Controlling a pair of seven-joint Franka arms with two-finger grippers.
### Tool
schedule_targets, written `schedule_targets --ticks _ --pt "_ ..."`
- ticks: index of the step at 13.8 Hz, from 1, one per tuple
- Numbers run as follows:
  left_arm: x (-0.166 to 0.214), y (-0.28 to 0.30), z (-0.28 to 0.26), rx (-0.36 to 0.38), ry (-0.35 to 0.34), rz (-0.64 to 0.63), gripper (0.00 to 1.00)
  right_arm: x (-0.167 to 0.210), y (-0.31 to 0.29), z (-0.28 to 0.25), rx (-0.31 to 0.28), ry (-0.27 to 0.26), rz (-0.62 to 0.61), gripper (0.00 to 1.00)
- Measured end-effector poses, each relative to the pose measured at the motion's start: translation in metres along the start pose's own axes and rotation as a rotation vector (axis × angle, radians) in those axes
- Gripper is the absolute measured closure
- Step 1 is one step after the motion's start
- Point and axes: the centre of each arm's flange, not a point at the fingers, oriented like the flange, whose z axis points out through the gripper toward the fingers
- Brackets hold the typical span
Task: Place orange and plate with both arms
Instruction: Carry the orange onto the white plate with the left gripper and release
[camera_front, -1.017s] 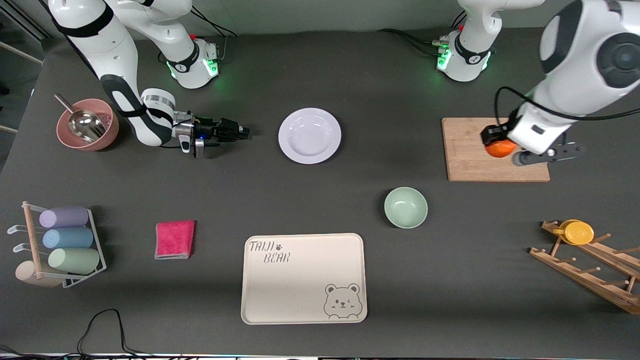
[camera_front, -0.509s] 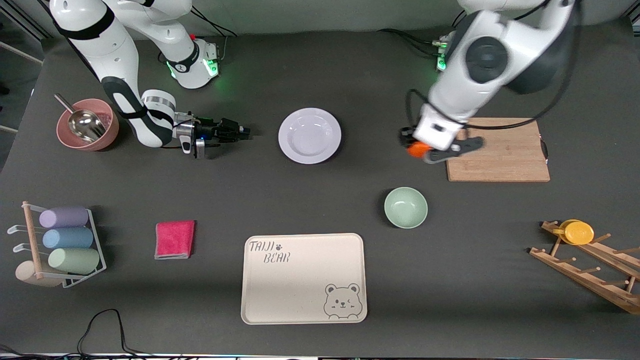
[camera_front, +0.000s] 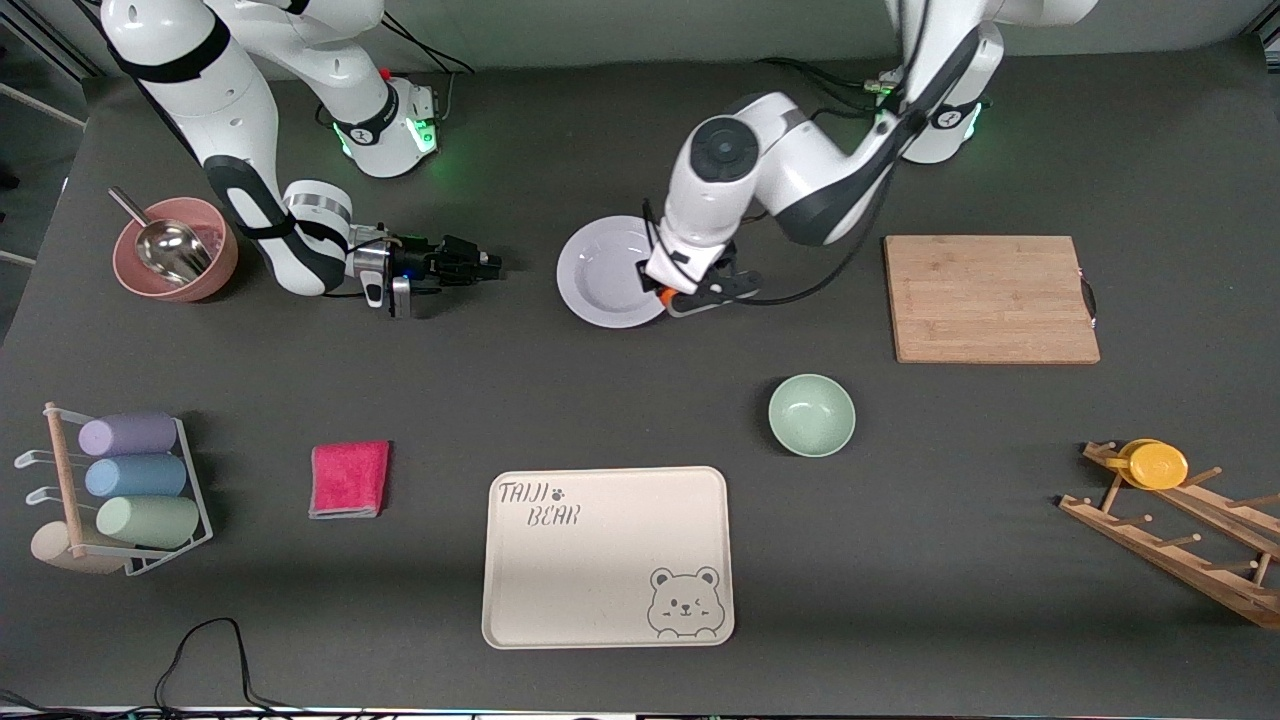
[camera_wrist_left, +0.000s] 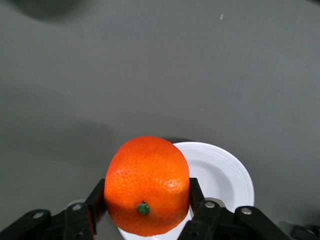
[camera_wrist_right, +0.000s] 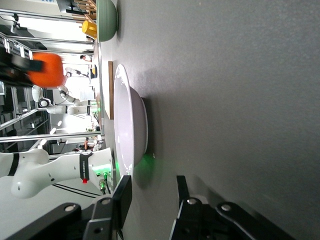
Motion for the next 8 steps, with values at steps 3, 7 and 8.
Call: schedule_targets --ticks 3,7,8 --pt "-0.027 0.008 0.051 0.037 0.0 -0.005 0.33 0.0 0.0 0.0 0.002 0.003 -0.01 0.57" --pt "-0.055 0.021 0.076 0.026 -0.021 -0.011 0.33 -0.001 0.001 0.001 0.002 0.003 -0.013 0.57" --pt "-0.061 0.024 0.079 0.026 -0.023 -0.012 0.33 -0.001 0.002 0.001 0.002 0.003 -0.013 0.57"
